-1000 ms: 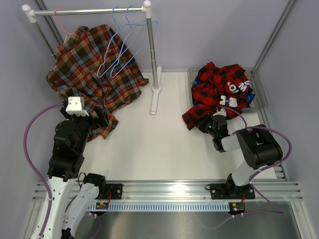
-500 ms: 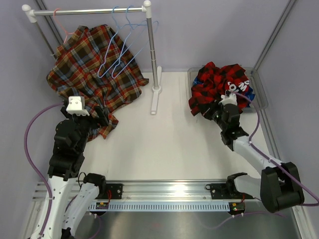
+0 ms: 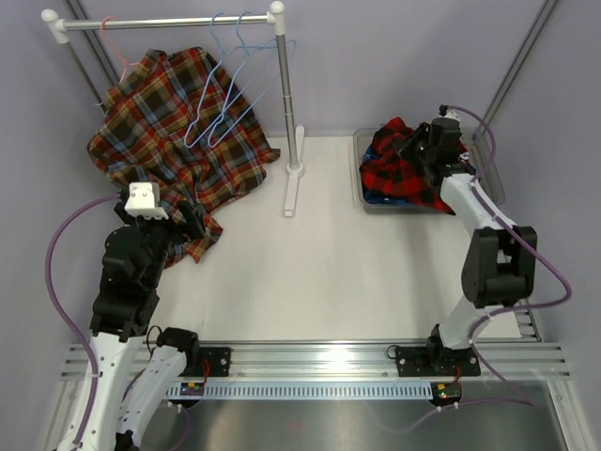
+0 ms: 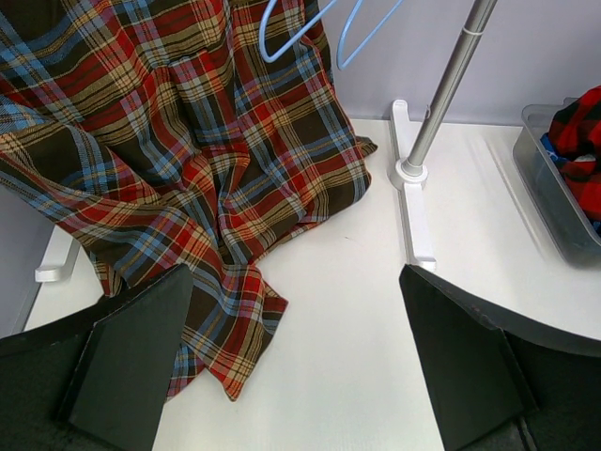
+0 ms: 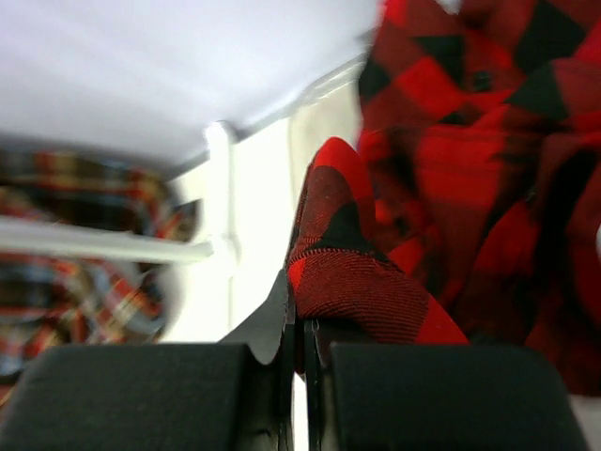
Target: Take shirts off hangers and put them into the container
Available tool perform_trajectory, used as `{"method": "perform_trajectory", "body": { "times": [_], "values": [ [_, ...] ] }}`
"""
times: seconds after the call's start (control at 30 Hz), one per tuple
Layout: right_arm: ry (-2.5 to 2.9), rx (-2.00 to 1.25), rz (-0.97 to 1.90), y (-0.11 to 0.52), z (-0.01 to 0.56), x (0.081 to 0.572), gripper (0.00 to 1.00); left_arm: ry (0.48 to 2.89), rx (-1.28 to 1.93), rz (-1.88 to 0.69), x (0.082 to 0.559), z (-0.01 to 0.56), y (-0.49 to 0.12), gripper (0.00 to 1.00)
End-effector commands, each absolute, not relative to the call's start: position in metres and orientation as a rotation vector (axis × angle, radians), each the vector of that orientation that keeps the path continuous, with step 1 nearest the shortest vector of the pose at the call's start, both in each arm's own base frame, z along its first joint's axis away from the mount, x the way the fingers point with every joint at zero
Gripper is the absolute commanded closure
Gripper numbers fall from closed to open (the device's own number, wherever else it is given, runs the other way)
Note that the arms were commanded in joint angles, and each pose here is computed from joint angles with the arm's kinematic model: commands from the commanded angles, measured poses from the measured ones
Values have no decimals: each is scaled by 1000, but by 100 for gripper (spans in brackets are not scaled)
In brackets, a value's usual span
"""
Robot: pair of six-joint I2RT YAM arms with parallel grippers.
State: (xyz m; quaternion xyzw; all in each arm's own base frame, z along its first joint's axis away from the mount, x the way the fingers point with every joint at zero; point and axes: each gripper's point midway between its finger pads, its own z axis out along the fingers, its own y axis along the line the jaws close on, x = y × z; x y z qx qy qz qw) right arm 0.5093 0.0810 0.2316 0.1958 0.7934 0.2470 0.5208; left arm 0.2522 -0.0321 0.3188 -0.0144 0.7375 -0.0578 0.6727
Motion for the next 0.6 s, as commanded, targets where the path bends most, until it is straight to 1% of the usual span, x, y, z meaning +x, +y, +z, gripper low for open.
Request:
{"method": "perform_trajectory", "body": {
  "times": [0.0,0.03,0.07,0.1,0.13,0.2,0.33,0.43,0.5,0.57],
  "values": [
    [2064,500,552,73,188,532,100,1618,-36,-138,256,327,-33,1],
    [2086,517,539,67,179,537,100,1618,-35,-140,256,327,-34,1],
    [2087,516,532,66,181,545,100,1615,-36,-141,255,328,-34,1],
    [2169,543,508,64,152,546,100,1616,-35,-142,255,327,-34,1],
    [2212,548,482,62,140,547,100,1613,-34,-144,255,328,-34,1],
    [2337,576,428,59,111,544,100,1612,-33,-148,254,329,-35,1],
    [2454,598,336,51,80,535,100,1609,-26,-158,254,330,-37,1],
    [2505,572,355,55,64,530,92,1611,-25,-159,254,330,-37,1],
    [2533,563,320,51,55,527,82,1611,-24,-160,254,329,-37,1],
    [2529,548,322,52,58,529,77,1613,-25,-161,254,329,-37,1]
  ]
}}
